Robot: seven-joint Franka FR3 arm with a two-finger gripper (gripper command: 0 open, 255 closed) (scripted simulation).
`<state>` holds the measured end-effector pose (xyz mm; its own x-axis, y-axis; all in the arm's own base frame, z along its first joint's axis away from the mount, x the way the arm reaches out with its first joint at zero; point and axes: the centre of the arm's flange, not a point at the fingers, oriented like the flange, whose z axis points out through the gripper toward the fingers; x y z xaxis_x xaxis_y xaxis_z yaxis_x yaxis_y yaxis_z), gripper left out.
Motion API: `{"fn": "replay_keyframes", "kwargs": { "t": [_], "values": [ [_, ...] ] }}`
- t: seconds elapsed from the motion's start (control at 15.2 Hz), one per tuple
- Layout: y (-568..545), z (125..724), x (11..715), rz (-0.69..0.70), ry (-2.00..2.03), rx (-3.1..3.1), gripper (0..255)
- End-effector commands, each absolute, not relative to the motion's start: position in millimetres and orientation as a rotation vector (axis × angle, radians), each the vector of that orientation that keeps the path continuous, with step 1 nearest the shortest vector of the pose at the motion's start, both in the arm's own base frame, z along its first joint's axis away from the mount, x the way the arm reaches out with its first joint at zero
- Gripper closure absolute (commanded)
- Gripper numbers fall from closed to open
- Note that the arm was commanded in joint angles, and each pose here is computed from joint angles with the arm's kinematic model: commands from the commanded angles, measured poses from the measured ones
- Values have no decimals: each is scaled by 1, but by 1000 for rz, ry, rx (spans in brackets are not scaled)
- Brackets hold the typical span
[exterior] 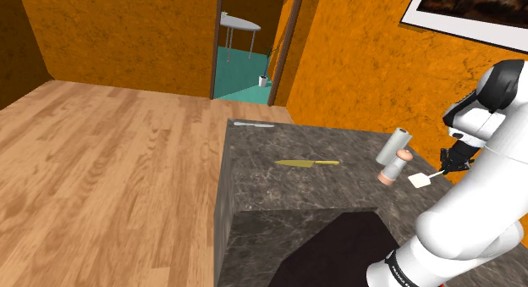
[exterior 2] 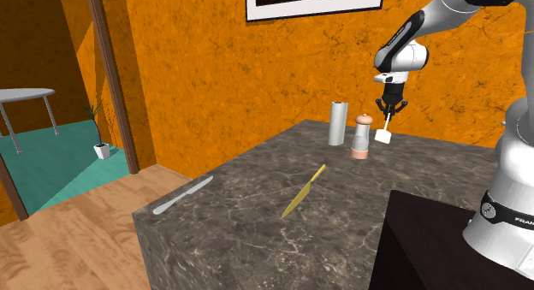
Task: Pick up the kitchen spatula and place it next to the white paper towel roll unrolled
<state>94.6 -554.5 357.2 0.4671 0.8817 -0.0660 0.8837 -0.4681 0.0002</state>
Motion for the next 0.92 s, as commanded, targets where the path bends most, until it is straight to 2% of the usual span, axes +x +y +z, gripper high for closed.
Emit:
{"fn": "replay_keyframes", "kwargs": {
  "t": [0.0,0.86],
  "values": [
    [-555,346,94,-88,1601,2661,255],
    [-555,277,94,-88,1601,2661,255]
  ]
}}
